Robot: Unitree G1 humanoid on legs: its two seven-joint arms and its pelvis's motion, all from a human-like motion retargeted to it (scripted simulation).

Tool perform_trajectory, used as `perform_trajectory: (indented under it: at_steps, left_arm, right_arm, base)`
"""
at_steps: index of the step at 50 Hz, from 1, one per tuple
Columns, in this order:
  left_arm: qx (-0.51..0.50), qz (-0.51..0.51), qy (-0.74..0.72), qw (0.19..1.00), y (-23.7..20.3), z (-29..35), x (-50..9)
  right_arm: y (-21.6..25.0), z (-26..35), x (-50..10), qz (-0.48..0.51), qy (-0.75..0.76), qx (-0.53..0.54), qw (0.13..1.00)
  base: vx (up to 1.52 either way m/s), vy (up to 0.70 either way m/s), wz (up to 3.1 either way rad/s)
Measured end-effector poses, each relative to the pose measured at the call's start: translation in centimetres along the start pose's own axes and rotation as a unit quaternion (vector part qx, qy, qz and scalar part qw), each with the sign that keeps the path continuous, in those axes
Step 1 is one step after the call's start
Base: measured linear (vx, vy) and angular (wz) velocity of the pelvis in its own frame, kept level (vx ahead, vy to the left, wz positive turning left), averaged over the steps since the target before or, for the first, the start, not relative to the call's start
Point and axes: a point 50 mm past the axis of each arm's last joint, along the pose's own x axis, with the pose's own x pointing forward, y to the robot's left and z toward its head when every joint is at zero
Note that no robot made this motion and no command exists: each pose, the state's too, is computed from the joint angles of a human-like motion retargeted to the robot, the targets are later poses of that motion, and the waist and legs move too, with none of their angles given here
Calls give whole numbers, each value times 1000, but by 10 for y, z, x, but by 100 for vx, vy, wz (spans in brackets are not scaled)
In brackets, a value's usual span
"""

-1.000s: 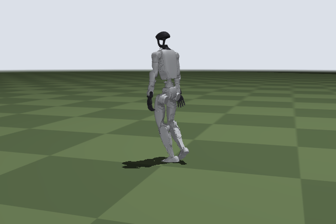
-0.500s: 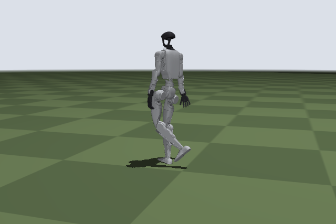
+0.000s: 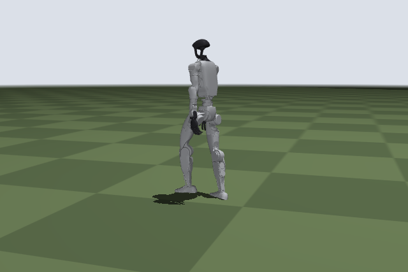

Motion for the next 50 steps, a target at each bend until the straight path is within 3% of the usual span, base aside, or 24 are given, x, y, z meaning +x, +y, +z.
perform_trajectory:
  at_steps: [9, 20, 34, 50]
  left_arm:
    - [13, 20, -20, 1000, 15, 13, -3]
    - [14, 53, -63, 996, 34, 40, -10]
    - [71, 93, -85, 989, 54, 65, -20]
    - [70, 34, -30, 997, 24, 23, -6]
  right_arm:
    - [23, -4, 6, 26, 7, 9, 1000]
    - [16, -62, 4, -14, 75, 13, 997]
    - [23, -137, -9, -25, 129, 248, 960]
    - [73, -176, -17, 81, 240, 221, 942]
  base:
    - [37, 14, -26]
    - [41, 18, -12]
    - [31, 8, 10]
    - [52, -12, -12]
